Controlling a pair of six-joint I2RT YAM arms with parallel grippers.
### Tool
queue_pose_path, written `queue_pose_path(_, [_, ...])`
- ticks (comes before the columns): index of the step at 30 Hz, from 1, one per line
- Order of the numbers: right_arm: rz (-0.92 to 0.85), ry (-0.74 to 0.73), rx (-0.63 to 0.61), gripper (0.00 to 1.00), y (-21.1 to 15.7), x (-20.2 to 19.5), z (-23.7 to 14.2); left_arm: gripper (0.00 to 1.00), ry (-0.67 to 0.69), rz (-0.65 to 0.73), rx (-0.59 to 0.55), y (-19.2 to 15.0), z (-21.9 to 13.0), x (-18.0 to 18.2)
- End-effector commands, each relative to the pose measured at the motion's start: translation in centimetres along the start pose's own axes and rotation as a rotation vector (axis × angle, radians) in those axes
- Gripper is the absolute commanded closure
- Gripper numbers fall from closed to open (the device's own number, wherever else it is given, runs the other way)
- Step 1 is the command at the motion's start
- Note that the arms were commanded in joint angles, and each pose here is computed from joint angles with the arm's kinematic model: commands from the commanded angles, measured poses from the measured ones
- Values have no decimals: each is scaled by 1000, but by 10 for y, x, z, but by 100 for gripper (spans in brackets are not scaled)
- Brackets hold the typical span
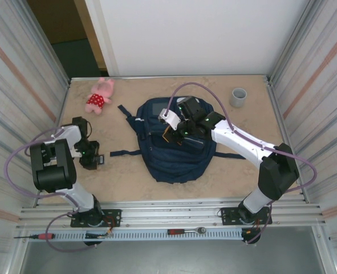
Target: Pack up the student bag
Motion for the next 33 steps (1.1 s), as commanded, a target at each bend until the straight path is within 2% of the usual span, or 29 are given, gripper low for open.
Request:
queue_pose_path(1, [18, 11, -51, 100, 12, 9, -20, 39, 41, -18, -11, 1, -15, 24])
queue_pose_path(6, [86, -39, -39, 100, 11, -3, -27, 47, -44, -17, 39, -11, -36, 44])
queue_pose_path(9, [101, -35, -58, 100, 13, -10, -30, 49, -106, 58, 65, -25, -51, 53])
queue_pose_path(12, [105, -8, -80, 100, 16, -17, -33, 49, -181, 207, 74, -44, -67, 55])
queue_pose_path(14, [97, 6, -87, 100, 19, -21, -35, 49, -230, 337, 69, -57, -79, 55])
queue_pose_path(18, [82, 32, -87, 100, 21, -26, -38, 49, -352, 684, 8, -90, -106, 53])
queue_pose_path(23, [100, 31, -73, 100, 15, -34, -45, 52, -494, 1076, -142, -121, -138, 54])
queue_pose_path(27, [132, 37, -86, 100, 11, -39, -52, 53, -702, 1370, -237, -138, -162, 58])
queue_pose_path(33, [165, 87, -116, 100, 11, -44, -61, 58, -1077, 1968, -199, -159, -194, 76])
Point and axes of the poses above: each hand's point on the last joint's axis, 136 mm out from that joint toward the fingers, its own z axis out along the fingers, its own x axis along the line the jaws close on, y = z × x, the point moved 10 cm from there along -z, back along the fingers, and after that the axes turned 9 degrees about -z, right-handed, at the moved point
